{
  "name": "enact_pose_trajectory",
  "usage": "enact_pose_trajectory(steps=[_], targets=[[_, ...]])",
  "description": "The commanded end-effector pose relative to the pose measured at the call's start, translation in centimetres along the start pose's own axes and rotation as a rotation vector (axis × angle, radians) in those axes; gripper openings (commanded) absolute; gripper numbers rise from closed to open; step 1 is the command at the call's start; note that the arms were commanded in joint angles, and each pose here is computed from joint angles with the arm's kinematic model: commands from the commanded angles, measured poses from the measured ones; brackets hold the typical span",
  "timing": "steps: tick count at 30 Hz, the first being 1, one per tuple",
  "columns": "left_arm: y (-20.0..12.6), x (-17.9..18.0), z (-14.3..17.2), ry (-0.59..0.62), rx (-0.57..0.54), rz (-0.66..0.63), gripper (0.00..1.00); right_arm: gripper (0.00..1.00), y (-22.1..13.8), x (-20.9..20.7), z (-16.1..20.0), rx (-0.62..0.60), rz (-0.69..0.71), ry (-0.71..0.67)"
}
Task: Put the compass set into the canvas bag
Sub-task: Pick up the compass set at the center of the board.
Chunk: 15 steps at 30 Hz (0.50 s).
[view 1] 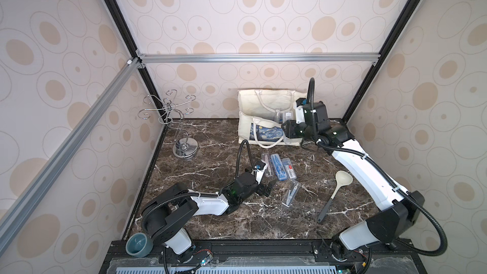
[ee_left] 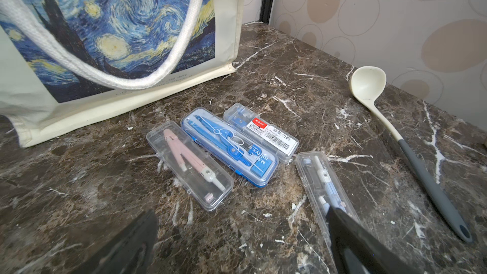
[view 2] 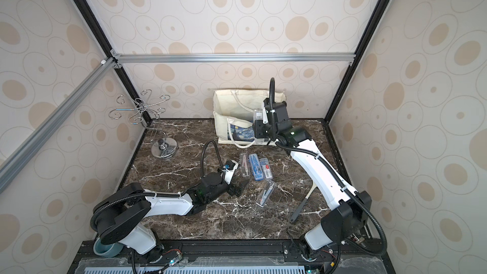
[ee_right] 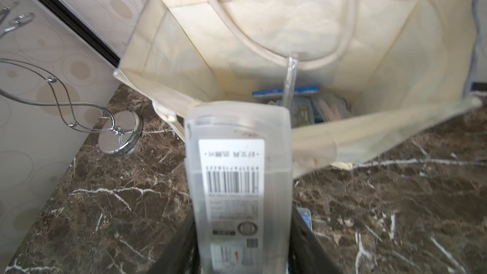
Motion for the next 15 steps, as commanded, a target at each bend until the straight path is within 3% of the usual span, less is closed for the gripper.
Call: enact_pose_trajectory(steps=[1,8,15], targets=[[-0.7,-0.1,-0.9,-0.011,-0.040,-0.011,1.00,0.41,0.9,0.6,-3.8,-0.095,-0.031,-0.078],[-1.8,0.5,-1.2,-0.031,-0.055,-0.043,1.00,0.41,5.0,0.8,-8.7,-0.210,-0.055,-0.130],[-2.6,0.8,-1.6,-0.042,-0.064,-0.065,1.00,0.41,11.3,-0.4,-8.5,-0.149,-0.076,-0.145]])
Point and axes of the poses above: each gripper's point midway between its finger pads, its own y axis out along the fingers, its own x axis along the line the jaws close on, z = x × y, the point moved 6 cm from there along -y, back along the fingers, and after that the axes turned 2 degrees about -y, right-handed, at the moved point
